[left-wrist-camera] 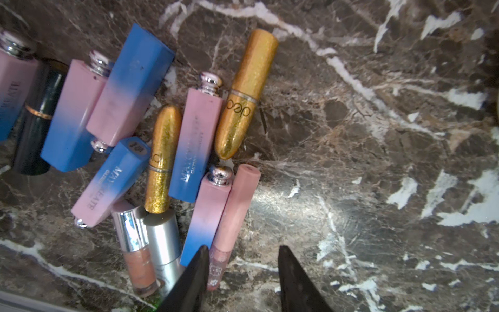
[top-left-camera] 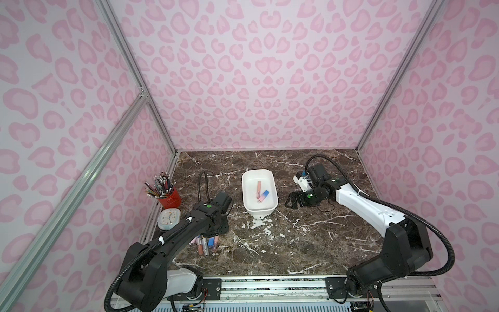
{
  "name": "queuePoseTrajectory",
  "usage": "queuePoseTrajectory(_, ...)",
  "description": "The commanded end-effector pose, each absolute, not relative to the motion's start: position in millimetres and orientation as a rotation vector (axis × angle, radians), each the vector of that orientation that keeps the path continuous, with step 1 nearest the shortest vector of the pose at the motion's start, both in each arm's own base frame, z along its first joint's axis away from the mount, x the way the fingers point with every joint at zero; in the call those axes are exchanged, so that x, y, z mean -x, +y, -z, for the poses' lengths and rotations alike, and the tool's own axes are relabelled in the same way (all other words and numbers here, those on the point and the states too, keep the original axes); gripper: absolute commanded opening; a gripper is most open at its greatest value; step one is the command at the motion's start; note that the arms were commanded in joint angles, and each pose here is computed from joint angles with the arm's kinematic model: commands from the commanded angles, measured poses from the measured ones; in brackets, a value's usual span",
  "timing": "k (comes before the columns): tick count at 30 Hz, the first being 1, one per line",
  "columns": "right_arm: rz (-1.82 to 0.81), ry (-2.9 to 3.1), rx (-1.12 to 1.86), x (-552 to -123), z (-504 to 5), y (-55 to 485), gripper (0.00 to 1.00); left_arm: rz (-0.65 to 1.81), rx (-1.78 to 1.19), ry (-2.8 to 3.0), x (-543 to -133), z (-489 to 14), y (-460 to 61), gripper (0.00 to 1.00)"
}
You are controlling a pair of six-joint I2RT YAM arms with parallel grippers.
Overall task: Put the lipstick into the storage box
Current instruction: Pick up the lipstick at the center of the board.
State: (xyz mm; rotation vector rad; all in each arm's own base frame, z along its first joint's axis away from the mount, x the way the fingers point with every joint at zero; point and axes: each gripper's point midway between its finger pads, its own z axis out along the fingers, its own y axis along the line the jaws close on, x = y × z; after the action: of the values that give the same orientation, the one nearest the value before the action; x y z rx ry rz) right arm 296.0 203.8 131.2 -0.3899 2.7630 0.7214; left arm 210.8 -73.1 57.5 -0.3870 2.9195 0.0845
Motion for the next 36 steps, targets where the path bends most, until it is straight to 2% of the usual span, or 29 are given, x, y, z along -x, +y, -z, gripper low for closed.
queuePoseTrajectory(1,-0.727,2.750,0.381,-296.4,-132.7,205.0,0.99,-0.046,0.426,2.918,-209.0,-52.4,-76.2,0.45)
queuePoseTrajectory(25,-0.720,2.756,0.357,-289.8,-135.0,200.7,0.99,-0.044,0.403,2.993,-200.1,-19.8,-79.8,0.43)
queuePoseTrajectory(29,-0.722,2.761,0.364,-290.6,-134.4,201.6,0.99,-0.033,0.407,3.000,-200.4,-16.3,-82.3,0.38)
queuePoseTrajectory(36,-0.713,2.760,0.375,-293.3,-135.0,201.4,0.99,-0.043,0.391,3.008,-205.8,-15.5,-85.7,0.15)
